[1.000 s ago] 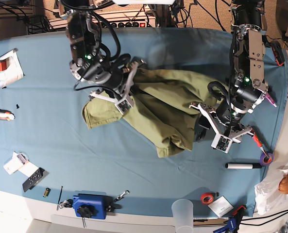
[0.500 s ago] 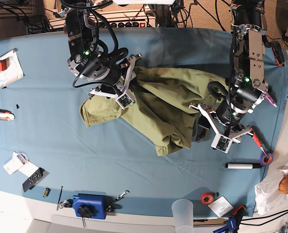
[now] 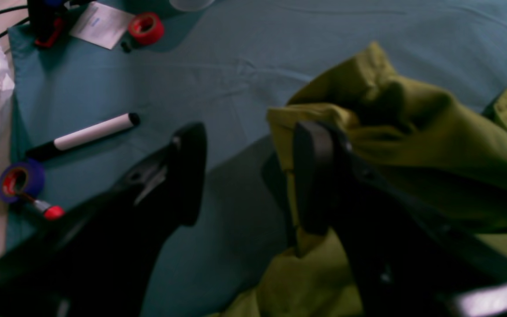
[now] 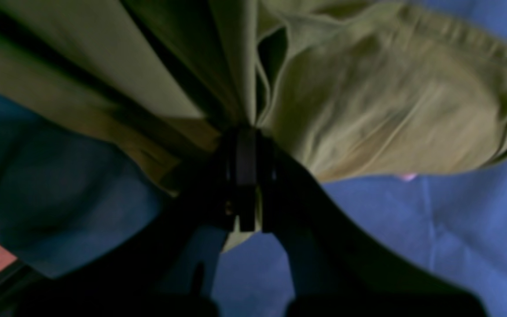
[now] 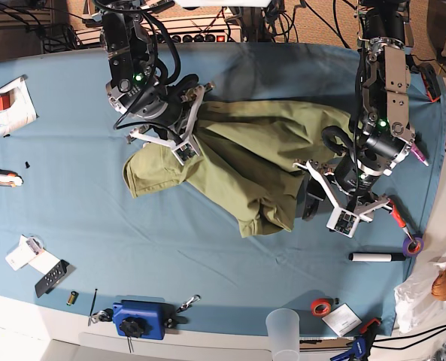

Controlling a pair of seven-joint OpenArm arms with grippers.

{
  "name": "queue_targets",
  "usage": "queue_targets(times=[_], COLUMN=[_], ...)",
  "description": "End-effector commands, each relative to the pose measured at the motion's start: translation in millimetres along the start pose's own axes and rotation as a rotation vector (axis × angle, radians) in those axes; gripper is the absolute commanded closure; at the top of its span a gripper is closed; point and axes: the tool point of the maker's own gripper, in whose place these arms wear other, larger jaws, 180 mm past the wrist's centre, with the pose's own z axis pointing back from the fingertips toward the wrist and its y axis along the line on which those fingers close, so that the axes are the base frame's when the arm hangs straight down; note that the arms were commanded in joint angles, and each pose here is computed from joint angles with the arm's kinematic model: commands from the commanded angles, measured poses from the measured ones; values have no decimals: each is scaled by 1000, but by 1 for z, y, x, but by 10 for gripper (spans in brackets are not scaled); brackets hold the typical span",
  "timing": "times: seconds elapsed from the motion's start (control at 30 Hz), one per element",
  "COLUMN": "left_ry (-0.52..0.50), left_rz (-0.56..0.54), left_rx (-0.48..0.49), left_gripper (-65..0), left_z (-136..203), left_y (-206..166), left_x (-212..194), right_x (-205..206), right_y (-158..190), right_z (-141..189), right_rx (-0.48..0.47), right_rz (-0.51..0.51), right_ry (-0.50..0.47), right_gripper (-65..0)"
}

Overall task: Layout the t-shirt on the table in an organized manner, then fold the t-shirt properly
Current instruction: 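Pull the grasped shirt edge outward with the right gripper to spread it, then drag the shirt edge away from the left gripper with the right gripper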

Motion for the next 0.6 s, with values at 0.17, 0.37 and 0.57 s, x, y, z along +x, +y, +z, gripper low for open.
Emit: queue_targets(times=[0.17,0.37,0.57], left_ry=[-64,-81,-81], left_rz=[-10,-10,-10], left_rx=[10,10,10], left_gripper=[-320,-320,-320], left_z=[3,3,3], left_y=[4,4,4], left_x=[18,21,21], right_x=[12,5,-2], right_y=[-1,4,6], right_z=[9,9,15], right_rx=[-3,11,4], right_rz=[42,57,55], right_ry=[-45,-26,2], right_gripper=[0,-50,-43])
